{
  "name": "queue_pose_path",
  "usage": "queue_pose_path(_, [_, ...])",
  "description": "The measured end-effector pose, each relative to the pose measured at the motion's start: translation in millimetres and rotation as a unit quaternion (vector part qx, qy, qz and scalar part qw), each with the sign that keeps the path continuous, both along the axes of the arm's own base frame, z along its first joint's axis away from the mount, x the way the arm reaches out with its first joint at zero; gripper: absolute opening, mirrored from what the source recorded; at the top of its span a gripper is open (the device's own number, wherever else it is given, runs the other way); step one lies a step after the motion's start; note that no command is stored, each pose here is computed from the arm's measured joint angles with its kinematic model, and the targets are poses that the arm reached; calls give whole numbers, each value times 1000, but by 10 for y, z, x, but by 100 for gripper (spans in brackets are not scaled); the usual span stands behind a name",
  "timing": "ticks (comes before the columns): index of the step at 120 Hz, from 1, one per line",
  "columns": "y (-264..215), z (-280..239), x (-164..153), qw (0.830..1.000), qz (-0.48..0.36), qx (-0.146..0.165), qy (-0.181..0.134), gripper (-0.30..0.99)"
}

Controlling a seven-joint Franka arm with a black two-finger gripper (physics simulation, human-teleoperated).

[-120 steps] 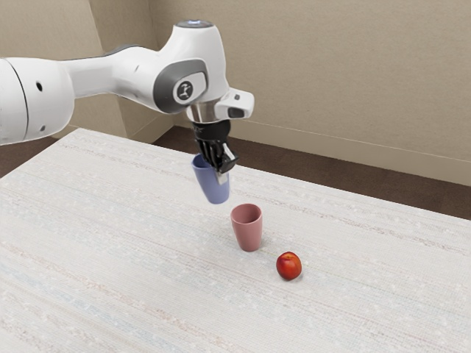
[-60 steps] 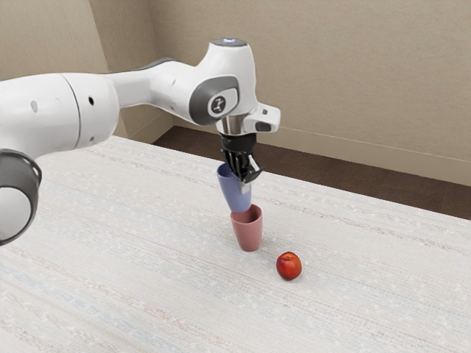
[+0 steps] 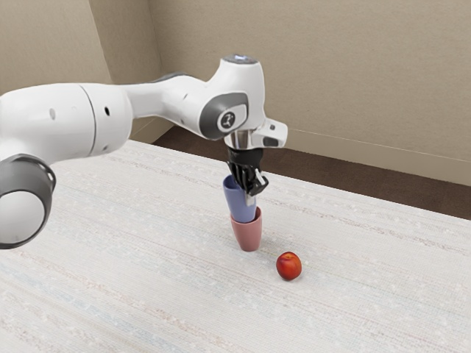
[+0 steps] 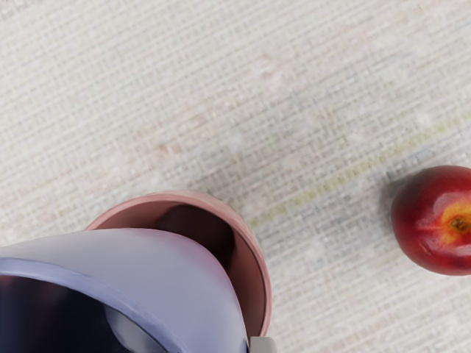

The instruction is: Place the left cup onto the right cup

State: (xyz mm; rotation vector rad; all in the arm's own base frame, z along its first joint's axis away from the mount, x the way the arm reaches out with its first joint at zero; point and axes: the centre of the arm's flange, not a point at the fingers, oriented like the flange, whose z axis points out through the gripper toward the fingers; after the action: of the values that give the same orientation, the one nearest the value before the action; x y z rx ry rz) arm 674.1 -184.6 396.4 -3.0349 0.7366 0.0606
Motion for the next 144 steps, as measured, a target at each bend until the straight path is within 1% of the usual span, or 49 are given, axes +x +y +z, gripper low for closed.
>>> queue_pose_path(20, [-25,-134,32,1000,0,-3,-4,-9])
queue_pose_path(29, [-39,-172,40,1000,0,-6,-5,-4])
queue_pose_path(33, [-42,-182,43,1000,1,-8,-6,1])
queue_pose_path(46, [-48,-189,49,1000,2,-12,-8,26])
queue_pose_path(53, [-49,-180,51,1000,2,-13,-9,36])
queue_pose_path(63, [-50,-149,50,1000,2,-15,-12,47])
queue_pose_path(75, [-48,-31,36,1000,2,-17,-18,55])
queue_pose_path(96, [-33,408,-55,999,-1,-20,-34,63])
queue_pose_path(113, [34,745,-221,999,3,-23,-33,66])
queue_pose_path(128, [215,1018,-350,999,15,-25,-32,67])
queue_pose_path(144, [587,1273,-432,998,43,-22,-31,68])
